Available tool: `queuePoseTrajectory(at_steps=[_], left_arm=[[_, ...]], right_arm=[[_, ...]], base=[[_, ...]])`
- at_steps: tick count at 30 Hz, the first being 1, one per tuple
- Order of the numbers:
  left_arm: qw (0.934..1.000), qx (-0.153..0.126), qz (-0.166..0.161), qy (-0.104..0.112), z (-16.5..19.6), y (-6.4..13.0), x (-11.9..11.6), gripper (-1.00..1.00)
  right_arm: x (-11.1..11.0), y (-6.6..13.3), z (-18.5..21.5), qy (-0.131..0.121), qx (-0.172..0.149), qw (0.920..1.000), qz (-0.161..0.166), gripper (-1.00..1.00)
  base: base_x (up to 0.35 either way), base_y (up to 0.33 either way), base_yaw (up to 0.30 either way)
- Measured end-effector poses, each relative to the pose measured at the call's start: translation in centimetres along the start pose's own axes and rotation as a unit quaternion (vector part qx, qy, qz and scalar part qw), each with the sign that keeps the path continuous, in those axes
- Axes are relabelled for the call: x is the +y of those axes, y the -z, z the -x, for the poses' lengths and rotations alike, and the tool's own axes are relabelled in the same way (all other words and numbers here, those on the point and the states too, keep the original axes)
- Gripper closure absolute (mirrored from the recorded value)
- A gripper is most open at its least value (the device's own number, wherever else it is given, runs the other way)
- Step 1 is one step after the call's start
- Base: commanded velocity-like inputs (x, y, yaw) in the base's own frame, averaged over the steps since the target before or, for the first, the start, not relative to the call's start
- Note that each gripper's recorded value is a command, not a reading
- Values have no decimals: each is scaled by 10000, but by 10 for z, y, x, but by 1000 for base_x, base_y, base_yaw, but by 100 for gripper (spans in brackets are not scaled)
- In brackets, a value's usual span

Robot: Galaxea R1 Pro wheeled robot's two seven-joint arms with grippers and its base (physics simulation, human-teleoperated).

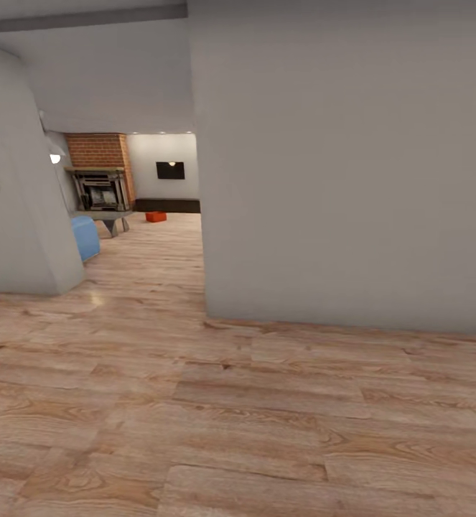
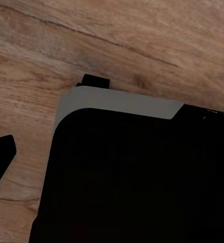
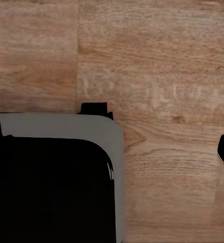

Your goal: Move the two storage containers from the living room to the garage. In the garage, place one container on the floor and stack the other container on top of it (either order is fine).

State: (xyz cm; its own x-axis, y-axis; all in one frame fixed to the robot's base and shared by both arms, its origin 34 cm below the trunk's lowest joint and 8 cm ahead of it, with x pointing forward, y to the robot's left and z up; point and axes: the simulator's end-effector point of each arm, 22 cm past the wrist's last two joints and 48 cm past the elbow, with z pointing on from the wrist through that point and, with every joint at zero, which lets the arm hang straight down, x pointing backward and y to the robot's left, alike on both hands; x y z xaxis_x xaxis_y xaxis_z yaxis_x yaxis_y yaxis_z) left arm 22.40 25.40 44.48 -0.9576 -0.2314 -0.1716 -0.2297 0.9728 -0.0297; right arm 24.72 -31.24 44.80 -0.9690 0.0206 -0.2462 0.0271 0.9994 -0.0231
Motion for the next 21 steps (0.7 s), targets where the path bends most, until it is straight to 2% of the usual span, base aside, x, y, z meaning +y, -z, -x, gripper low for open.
queuePoseTrajectory(at_steps=[14, 21], left_arm=[[10000, 2, 0, 0, 0, 0, 0, -100], [10000, 7, 2, 1, -1, 0, 0, -100]], right_arm=[[0, 0, -2, 2, 56, 10000, -1, -100], [0, 0, -3, -6, 76, 10000, -23, -100]], base=[[323, 0, 3], [323, 0, 195]])
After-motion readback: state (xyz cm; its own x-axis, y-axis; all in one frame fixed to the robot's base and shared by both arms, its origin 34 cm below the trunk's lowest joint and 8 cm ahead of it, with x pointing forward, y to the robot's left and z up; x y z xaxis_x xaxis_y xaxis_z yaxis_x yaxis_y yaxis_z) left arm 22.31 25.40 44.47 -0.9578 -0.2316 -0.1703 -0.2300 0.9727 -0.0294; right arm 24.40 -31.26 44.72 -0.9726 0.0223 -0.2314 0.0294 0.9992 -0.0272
